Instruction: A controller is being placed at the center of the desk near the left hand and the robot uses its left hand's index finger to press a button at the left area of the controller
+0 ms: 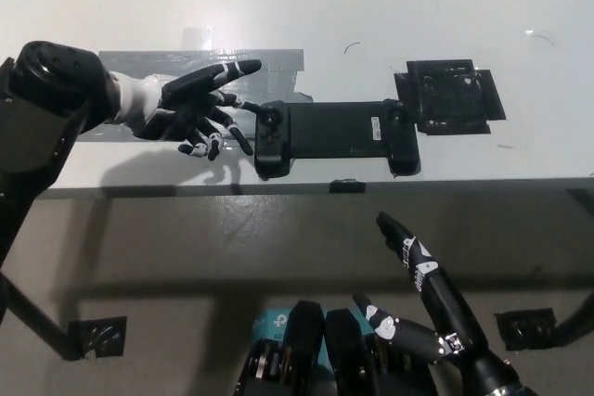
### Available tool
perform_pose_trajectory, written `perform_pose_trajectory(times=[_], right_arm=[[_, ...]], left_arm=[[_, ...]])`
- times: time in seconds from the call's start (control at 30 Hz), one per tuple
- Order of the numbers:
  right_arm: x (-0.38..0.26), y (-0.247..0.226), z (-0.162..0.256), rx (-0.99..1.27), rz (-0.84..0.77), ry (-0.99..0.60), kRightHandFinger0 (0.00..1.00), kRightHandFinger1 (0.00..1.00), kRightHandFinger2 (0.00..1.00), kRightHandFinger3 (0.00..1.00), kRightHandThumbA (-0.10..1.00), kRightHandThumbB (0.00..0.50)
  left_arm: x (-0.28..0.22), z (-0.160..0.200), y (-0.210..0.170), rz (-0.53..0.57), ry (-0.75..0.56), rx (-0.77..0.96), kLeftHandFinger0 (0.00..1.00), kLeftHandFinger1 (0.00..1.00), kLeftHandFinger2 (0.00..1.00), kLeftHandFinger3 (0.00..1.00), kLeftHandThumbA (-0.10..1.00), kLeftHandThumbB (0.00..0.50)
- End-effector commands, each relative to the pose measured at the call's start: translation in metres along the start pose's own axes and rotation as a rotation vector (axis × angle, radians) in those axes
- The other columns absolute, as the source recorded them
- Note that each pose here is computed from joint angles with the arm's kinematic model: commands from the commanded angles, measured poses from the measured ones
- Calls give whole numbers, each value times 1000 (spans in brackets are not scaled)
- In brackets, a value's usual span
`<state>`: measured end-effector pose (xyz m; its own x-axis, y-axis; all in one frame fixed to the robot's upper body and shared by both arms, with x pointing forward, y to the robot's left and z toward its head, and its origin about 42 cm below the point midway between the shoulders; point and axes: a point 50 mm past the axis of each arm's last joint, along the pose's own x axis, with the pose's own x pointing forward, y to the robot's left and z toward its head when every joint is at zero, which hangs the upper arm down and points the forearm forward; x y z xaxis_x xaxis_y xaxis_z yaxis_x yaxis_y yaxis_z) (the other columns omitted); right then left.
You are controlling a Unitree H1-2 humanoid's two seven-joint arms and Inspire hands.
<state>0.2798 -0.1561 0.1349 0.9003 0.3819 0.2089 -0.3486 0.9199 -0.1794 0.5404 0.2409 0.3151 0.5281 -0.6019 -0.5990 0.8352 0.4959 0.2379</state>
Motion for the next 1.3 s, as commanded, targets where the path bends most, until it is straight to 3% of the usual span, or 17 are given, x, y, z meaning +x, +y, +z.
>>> perform_pose_trajectory(times=[0.0, 0.13, 0.27, 0.33, 0.57, 0.83, 1.27], right_arm=[[9, -3, 17, -19, 8, -56, 1000, 1000, 1000, 1000, 630, 227], [12, -4, 18, -20, 12, -63, 1000, 1000, 1000, 1000, 595, 222], [12, -4, 18, -19, 17, -62, 1000, 1000, 1000, 1000, 586, 221], [12, -6, 19, -22, 14, -62, 1000, 1000, 1000, 1000, 579, 221], [7, -5, 19, -27, 18, -55, 1000, 1000, 1000, 1000, 546, 225], [12, -6, 20, -37, 22, -59, 1000, 1000, 1000, 1000, 511, 233], [15, -4, 18, -35, 29, -63, 1000, 1000, 1000, 1000, 499, 252]], left_arm=[[-11, 21, 11, 49, -18, 15, 0, 217, 521, 1000, 1000, 457], [-11, 18, 11, 52, -10, 16, 0, 169, 474, 1000, 1000, 462], [-9, 15, 8, 37, 9, 24, 0, 48, 334, 1000, 1000, 453], [-7, 15, 5, 17, 25, 40, 0, 34, 309, 1000, 1000, 459], [-4, 8, -1, -58, 46, 45, 0, 53, 387, 1000, 1000, 452], [-6, 11, 3, -31, 37, 34, 0, 11, 348, 1000, 1000, 453], [-9, 14, 5, -9, 20, 36, 0, 95, 377, 1000, 1000, 464]])
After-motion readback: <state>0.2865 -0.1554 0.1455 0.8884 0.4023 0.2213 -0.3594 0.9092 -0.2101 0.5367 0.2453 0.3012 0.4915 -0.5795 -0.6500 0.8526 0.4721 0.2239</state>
